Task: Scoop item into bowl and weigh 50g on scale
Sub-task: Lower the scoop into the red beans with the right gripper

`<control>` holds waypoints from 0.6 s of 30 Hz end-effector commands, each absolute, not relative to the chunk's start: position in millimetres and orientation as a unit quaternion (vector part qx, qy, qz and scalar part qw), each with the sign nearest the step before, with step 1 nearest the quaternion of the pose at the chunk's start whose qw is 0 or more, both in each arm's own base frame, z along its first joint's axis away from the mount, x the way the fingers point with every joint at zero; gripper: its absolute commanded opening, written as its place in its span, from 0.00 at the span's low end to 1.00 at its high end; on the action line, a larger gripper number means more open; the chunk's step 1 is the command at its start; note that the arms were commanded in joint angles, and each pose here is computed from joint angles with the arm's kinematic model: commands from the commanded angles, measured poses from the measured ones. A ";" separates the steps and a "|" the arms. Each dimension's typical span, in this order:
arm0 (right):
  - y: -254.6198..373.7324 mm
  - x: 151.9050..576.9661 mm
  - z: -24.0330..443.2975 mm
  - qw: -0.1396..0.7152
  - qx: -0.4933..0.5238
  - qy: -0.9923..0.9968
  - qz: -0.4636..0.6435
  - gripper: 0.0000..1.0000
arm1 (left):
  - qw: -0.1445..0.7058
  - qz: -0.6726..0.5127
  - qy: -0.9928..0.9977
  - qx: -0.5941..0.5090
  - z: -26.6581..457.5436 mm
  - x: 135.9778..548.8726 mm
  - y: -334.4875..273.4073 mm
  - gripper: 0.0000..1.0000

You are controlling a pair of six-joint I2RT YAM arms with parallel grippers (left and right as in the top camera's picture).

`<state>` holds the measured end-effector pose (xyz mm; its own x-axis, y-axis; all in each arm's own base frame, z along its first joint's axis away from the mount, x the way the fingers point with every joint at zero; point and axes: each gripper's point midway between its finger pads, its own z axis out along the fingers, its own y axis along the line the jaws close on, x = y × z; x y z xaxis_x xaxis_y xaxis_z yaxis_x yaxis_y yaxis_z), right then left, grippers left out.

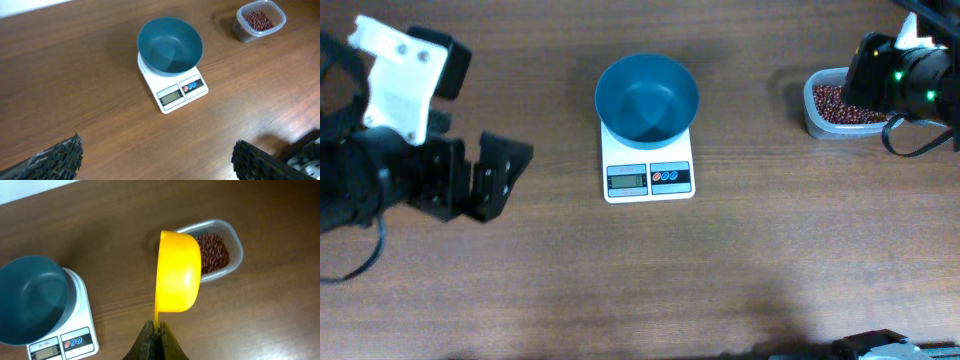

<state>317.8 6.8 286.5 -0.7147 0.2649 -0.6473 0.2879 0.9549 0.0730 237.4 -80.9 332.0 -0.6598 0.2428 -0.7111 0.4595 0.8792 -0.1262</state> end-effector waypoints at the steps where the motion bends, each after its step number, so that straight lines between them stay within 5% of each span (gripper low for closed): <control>1: 5.2 322.3 296.3 0.361 0.132 0.923 -0.021 0.04 | 0.365 -0.101 0.897 0.228 331.8 237.2 -69.8 0.99; 3: 5.7 325.3 291.0 0.353 0.126 0.927 -0.025 0.04 | 0.334 -0.104 0.912 0.216 321.3 226.1 -67.2 0.99; 7: 7.2 336.4 274.2 0.330 0.121 0.936 -0.033 0.04 | 0.300 -0.140 0.854 0.401 307.6 204.9 -92.7 0.99; 18: 7.1 336.9 273.6 0.329 0.117 0.936 -0.035 0.04 | 0.203 -0.166 0.859 0.439 232.3 215.0 -93.4 0.99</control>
